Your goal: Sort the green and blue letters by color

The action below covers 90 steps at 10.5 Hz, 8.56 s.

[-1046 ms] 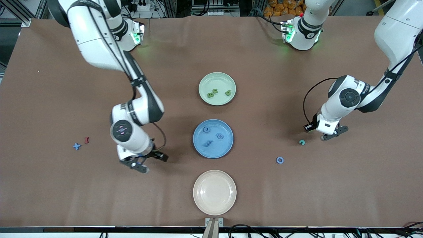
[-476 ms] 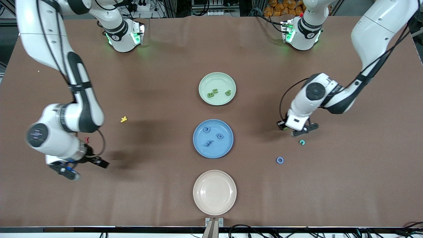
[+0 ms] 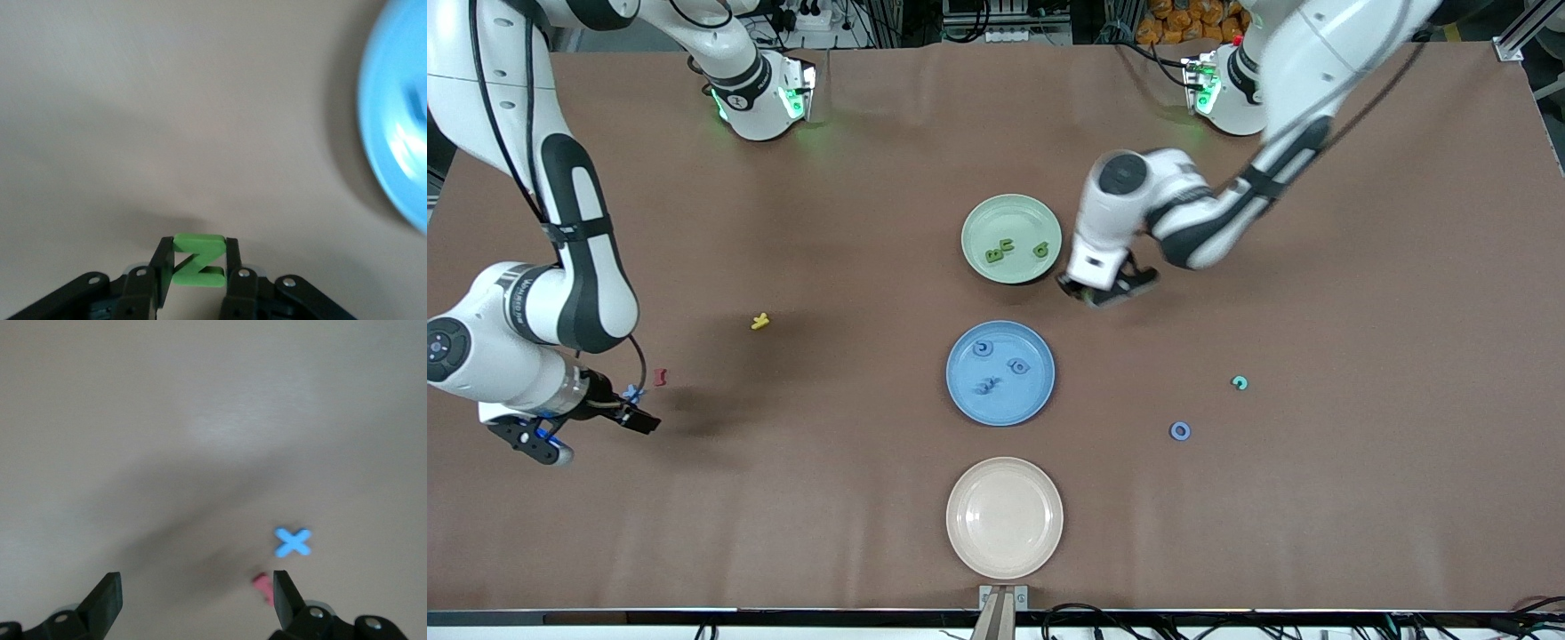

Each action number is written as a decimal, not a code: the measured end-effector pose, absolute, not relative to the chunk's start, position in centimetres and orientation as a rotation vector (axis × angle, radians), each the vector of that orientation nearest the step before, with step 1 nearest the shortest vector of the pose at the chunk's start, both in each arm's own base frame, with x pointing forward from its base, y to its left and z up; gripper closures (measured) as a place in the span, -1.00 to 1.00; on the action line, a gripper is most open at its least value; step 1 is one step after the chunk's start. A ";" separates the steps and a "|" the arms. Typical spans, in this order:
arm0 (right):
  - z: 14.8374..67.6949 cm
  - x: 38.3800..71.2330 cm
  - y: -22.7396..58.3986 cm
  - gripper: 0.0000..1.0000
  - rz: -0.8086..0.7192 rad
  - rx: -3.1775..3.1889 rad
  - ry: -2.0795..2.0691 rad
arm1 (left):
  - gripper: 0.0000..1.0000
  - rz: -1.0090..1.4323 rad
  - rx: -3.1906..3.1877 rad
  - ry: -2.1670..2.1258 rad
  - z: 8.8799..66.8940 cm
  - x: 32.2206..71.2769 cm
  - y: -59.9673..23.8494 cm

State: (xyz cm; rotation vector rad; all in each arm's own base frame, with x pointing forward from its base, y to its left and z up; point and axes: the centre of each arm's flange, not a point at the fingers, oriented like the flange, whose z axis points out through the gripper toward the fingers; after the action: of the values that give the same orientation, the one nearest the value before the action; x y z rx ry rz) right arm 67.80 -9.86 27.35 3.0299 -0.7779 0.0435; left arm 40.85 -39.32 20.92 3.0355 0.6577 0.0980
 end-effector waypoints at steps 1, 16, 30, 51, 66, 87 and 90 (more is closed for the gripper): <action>27.3 66.8 -11.7 -1.00 0.027 3.022 -0.778 | 0.30 0.110 3.040 0.649 21.4 37.9 -42.9; 18.8 60.5 -16.8 -1.00 0.113 2.978 -0.825 | -1.00 0.223 2.928 1.164 25.7 50.5 -37.8; 17.2 60.7 -16.8 -0.16 0.173 2.969 -0.816 | -1.00 0.055 3.273 0.730 20.4 53.6 -23.3; 28.7 69.5 14.1 0.31 0.359 3.220 -0.476 | -1.00 0.020 3.126 0.154 51.2 56.3 -8.1; 24.6 59.1 46.1 -0.59 0.334 3.379 -0.131 | -1.00 0.039 3.082 0.074 63.8 56.7 -10.9; 42.4 70.2 3.5 -1.00 -0.005 3.074 0.000 | -1.00 0.081 3.096 -0.034 65.3 56.3 -9.6; 49.3 67.1 1.5 -1.00 -0.061 3.063 -0.016 | -1.00 0.085 3.096 -0.039 65.5 56.2 -9.7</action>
State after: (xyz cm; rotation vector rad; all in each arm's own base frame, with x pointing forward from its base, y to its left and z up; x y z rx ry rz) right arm 67.15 1.52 49.34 3.0627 -0.0162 -0.0609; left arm 56.24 -9.71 65.47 3.0961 -0.0387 0.0846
